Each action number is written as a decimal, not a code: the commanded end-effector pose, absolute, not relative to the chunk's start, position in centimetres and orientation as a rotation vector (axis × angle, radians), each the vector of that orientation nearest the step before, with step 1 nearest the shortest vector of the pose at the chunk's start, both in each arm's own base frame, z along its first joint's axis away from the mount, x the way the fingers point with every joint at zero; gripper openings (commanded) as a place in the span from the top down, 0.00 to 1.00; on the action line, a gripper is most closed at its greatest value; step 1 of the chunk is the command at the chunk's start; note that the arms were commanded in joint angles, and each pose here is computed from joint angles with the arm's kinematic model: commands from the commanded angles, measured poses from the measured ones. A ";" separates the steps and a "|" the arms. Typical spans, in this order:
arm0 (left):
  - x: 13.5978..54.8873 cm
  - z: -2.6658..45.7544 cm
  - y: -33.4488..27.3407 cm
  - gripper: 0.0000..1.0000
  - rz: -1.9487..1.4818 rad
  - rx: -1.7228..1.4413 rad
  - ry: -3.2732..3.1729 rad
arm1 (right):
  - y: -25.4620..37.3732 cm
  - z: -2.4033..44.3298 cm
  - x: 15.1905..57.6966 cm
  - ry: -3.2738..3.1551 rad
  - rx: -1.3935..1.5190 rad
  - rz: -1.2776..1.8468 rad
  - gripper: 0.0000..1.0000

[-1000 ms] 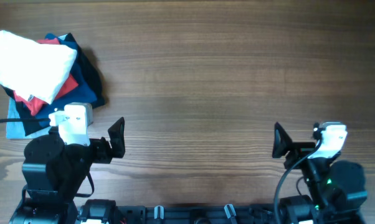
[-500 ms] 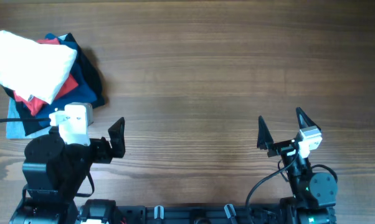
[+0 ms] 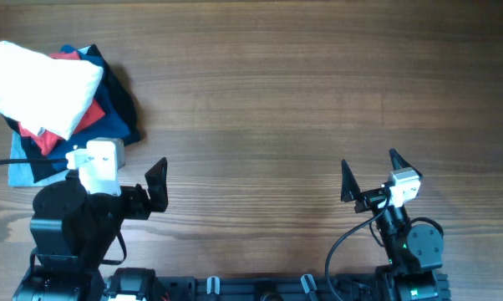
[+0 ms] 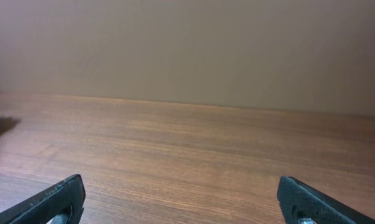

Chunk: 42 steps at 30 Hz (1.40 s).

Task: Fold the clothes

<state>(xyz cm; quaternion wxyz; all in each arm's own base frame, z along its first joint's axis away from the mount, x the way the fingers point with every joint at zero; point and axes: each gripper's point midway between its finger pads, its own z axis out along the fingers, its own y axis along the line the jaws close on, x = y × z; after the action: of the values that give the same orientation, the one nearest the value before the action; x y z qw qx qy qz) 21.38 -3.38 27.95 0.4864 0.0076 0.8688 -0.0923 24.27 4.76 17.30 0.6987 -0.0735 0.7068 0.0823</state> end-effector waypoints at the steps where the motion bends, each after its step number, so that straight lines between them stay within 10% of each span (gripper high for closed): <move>1: 21.3 27.9 -3.6 0.00 -0.248 0.013 2.111 | 4.6 17.6 24.2 1.562 -0.165 0.169 0.00; 27: 20.3 28.4 -3.1 0.00 -0.217 0.014 2.076 | 4.6 17.5 24.2 1.563 -0.166 0.170 0.00; 42: 19.7 18.6 -4.1 0.00 -0.290 0.046 1.893 | 4.6 17.5 24.2 1.563 -0.166 0.169 0.00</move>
<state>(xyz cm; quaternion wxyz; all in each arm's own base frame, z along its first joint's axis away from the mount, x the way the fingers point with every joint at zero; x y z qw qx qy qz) 19.02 -3.21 20.43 0.5481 0.0097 0.8307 -0.0974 24.27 4.76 17.27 0.6983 -0.0735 0.7072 0.0823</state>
